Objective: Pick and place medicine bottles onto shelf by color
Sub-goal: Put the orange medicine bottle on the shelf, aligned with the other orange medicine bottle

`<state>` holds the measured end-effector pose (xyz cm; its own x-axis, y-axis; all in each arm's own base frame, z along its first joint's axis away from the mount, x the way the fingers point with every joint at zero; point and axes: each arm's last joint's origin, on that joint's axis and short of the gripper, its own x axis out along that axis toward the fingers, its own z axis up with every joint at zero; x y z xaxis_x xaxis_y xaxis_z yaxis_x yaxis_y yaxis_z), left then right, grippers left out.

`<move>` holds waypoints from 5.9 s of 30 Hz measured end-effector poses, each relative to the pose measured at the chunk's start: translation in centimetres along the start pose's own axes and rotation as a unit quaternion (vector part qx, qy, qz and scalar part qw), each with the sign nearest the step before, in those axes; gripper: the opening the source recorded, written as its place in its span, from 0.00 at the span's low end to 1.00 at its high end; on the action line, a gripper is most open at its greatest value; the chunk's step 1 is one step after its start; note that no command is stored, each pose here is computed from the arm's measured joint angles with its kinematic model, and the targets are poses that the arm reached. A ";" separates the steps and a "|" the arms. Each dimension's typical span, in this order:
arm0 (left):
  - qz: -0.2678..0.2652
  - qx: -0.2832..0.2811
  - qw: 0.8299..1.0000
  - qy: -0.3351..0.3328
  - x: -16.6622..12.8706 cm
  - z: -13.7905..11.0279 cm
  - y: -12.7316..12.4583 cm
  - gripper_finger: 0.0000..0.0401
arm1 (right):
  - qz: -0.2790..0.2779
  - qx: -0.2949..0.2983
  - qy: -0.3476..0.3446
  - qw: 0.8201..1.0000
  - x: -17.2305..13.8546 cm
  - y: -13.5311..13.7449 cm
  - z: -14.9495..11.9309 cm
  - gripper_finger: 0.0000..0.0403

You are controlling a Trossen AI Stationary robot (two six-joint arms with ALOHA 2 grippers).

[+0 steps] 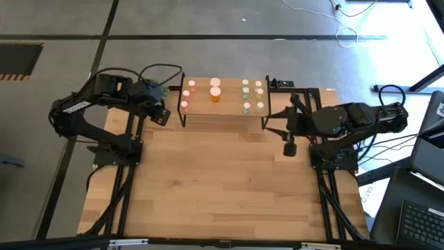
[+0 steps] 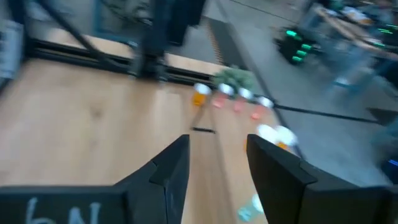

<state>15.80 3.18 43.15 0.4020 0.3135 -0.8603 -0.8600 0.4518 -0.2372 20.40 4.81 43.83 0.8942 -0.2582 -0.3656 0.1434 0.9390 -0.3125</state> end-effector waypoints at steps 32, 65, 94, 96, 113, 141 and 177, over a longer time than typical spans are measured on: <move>0.064 -0.088 0.984 0.140 12.1 2.2 8.7 0.39 | 0.136 0.040 0.037 0.989 -1.3 -0.6 0.1 0.40; 0.140 -0.192 0.966 0.106 15.8 1.7 12.2 0.39 | -0.008 0.070 0.043 0.997 -1.2 -1.4 0.0 0.40; 0.133 -0.195 0.967 0.099 15.8 1.8 12.2 0.39 | -0.070 0.068 0.044 0.994 -1.1 -1.7 0.0 0.40; 0.135 -0.195 0.966 0.102 15.8 1.8 12.2 0.39 | -0.070 0.068 0.044 0.994 -1.1 -1.7 0.0 0.40; 0.133 -0.179 0.969 0.106 15.8 1.7 12.2 0.39 | -0.070 0.068 0.044 0.994 -1.1 -1.7 0.0 0.40; 0.144 -0.207 0.962 0.105 16.1 1.9 12.2 0.41 | -0.070 0.068 0.044 0.994 -1.1 -1.7 0.0 0.40; 0.127 0.026 0.975 0.178 17.6 2.5 13.8 0.77 | -0.070 0.068 0.044 0.994 -1.1 -1.7 0.0 0.40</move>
<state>11.73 17.02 25.88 0.0354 0.1140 -0.9928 -0.8969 0.4419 0.0187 19.14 3.49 44.74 0.8221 -0.4014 -0.4038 0.3246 0.9131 -0.2468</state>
